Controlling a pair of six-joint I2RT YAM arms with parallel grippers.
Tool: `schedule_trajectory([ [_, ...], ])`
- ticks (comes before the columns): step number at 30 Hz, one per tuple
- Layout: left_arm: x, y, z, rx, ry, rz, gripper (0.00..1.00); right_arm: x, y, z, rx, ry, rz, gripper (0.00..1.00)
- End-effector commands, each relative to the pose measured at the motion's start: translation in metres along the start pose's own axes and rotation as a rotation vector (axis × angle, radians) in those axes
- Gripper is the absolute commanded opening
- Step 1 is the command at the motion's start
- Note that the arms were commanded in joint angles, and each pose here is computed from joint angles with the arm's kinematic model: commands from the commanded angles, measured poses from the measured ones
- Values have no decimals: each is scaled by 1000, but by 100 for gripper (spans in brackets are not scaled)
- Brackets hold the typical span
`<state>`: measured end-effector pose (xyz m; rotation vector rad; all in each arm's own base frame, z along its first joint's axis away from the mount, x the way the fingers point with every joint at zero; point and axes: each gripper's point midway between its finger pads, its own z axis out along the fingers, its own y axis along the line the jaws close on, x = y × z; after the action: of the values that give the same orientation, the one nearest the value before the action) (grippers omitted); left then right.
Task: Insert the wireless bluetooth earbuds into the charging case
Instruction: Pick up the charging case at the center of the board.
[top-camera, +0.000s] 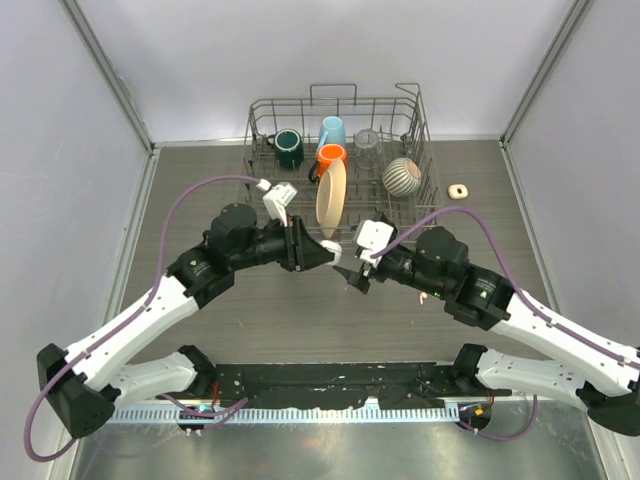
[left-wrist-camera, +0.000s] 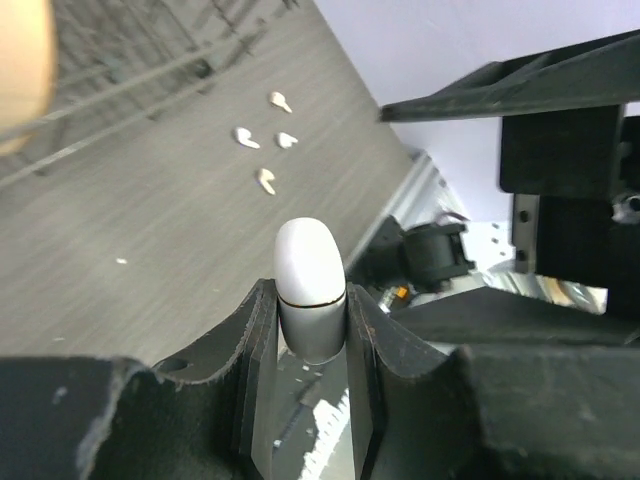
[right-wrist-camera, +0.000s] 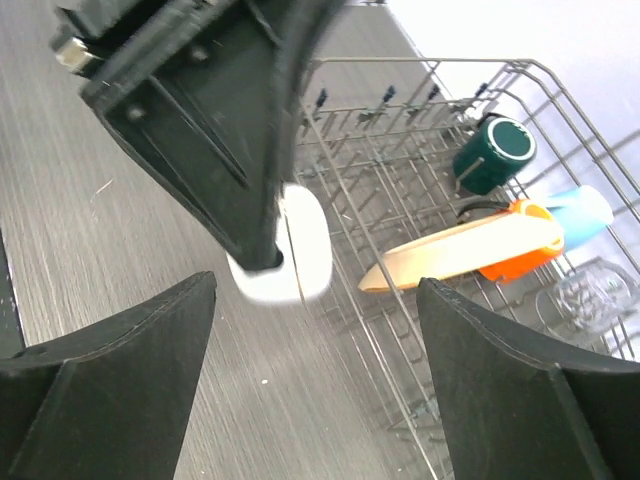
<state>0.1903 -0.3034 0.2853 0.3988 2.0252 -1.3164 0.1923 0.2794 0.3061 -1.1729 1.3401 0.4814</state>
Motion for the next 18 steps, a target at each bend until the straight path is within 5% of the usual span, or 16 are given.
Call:
schedule_trajectory([
  [1,-32,15,-31,-155,-183,153,0,-28,-28,-18,181,-108,178,88],
  [11,-59,1,-67,-71,-498,331,0,-33,-79,-21,451,-7,692,95],
  [18,-56,-16,-81,61,-645,555,0,-67,-63,0,244,-169,1177,92],
])
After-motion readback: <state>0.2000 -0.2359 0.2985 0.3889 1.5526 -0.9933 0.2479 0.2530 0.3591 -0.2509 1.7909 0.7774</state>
